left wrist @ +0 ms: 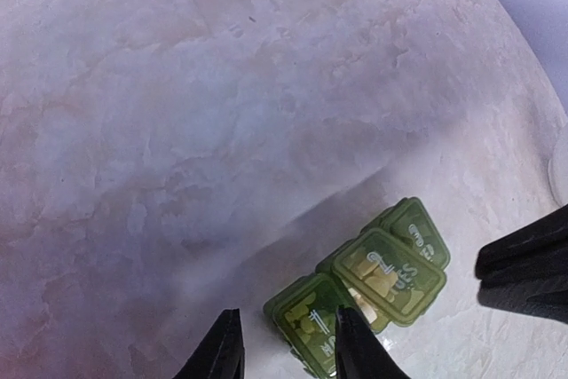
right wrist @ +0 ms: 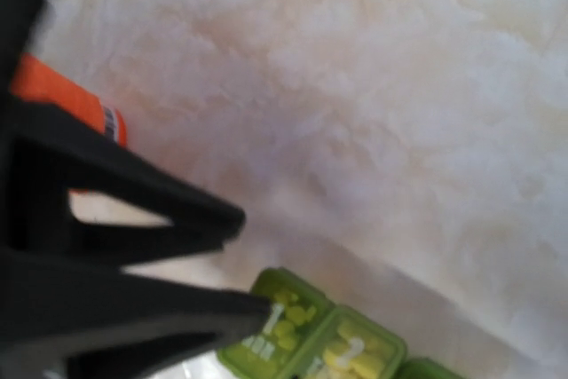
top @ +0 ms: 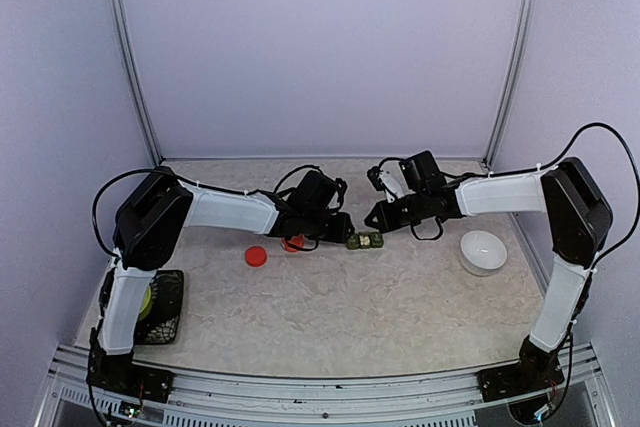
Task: Sort the pills into containers
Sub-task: Close the lid of the pill container on the pill container.
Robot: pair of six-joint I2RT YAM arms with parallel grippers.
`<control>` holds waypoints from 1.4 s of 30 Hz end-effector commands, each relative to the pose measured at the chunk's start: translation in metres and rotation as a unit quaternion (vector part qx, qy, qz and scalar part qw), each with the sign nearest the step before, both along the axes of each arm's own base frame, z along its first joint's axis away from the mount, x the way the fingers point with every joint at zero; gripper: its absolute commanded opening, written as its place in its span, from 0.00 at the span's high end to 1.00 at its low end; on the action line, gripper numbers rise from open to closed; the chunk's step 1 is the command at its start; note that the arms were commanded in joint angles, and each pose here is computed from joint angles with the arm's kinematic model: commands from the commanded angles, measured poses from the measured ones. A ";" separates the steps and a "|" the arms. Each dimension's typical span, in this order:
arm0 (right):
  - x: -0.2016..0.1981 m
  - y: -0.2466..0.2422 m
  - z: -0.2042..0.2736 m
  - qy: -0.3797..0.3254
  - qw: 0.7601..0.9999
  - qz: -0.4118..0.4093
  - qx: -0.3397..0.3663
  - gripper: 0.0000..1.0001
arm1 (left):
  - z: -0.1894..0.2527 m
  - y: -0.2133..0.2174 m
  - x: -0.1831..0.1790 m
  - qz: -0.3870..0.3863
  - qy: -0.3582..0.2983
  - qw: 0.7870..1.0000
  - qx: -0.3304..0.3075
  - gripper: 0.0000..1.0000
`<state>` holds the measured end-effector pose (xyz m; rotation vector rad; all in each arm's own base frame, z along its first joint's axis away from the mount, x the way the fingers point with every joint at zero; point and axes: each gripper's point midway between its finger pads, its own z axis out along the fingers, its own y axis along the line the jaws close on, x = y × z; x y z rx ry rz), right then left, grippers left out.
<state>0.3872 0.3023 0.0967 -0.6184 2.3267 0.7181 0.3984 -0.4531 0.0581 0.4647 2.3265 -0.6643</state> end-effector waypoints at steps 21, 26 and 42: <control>0.004 0.010 -0.035 0.052 0.999 0.004 0.005 1.00 | -0.042 0.010 -0.014 -0.011 0.041 0.999 0.032 0.65; -0.012 -0.002 -0.070 0.089 0.996 -0.007 -0.019 1.00 | -0.043 0.010 -0.013 -0.010 0.043 0.998 0.033 0.66; -0.046 -0.032 -0.128 0.148 0.987 -0.027 -0.058 1.00 | -0.044 0.012 -0.012 -0.009 0.046 0.998 0.034 0.67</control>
